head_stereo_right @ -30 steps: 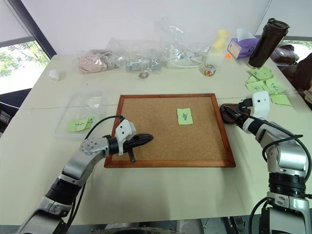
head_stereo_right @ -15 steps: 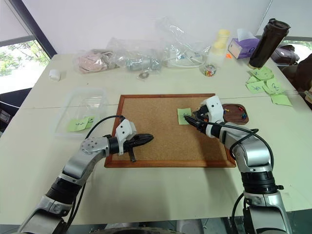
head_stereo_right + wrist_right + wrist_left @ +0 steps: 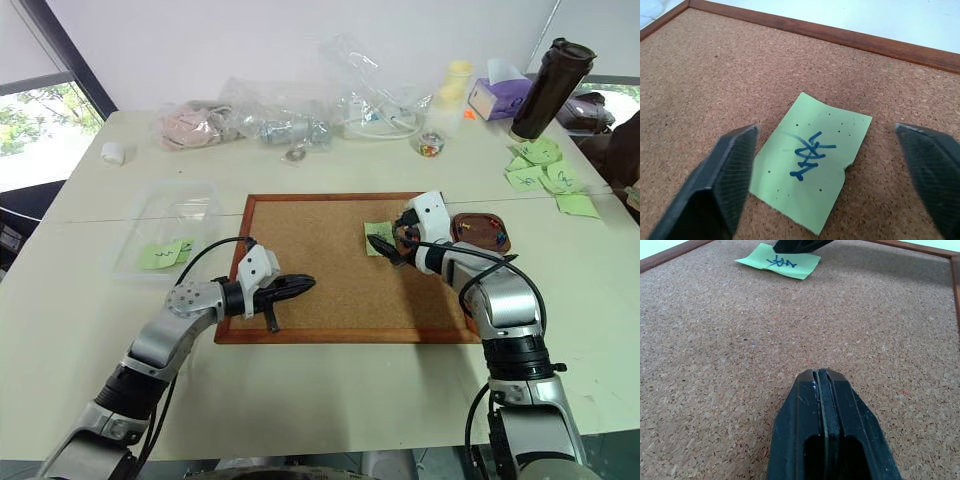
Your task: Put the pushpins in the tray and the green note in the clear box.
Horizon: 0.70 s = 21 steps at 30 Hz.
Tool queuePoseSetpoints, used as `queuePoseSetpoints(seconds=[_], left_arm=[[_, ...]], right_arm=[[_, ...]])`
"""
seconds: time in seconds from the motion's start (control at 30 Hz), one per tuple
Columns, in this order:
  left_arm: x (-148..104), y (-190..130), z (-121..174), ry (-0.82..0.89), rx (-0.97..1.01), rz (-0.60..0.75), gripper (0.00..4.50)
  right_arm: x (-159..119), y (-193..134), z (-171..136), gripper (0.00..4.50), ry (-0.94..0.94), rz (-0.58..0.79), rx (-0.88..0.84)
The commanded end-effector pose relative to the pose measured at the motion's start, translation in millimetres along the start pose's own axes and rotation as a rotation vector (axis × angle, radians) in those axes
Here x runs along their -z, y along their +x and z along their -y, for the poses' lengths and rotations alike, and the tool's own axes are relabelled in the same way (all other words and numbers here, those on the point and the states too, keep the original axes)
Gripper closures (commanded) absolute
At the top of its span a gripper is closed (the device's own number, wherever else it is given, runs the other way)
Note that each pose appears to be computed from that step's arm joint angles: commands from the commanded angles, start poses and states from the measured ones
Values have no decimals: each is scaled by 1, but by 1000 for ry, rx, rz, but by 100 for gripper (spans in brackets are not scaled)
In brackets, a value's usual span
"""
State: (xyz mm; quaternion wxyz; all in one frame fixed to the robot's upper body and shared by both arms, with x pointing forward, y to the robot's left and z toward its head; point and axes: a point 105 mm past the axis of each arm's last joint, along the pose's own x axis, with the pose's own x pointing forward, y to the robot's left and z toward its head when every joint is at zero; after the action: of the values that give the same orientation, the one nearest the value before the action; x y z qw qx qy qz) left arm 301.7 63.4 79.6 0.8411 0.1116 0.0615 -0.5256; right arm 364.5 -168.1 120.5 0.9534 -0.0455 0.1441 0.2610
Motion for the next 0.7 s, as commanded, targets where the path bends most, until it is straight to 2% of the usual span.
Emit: queuePoseSetpoints(seconds=[0.03, 0.37, 0.6, 0.7], left_arm=[[21, -2, 3, -44, -6, -72, 450], [21, -2, 3, -45, -12, -69, 450], [21, -3, 2, -47, -20, -67, 450], [21, -3, 1, -47, -23, -67, 450]], right_arm=[[-6, 1, 1, 4, -10, 7, 6], [6, 6, -12, 4, -25, -57, -42], [19, 6, -20, 4, -130, -117, -77], [22, 6, -21, 85, -145, -129, -85]])
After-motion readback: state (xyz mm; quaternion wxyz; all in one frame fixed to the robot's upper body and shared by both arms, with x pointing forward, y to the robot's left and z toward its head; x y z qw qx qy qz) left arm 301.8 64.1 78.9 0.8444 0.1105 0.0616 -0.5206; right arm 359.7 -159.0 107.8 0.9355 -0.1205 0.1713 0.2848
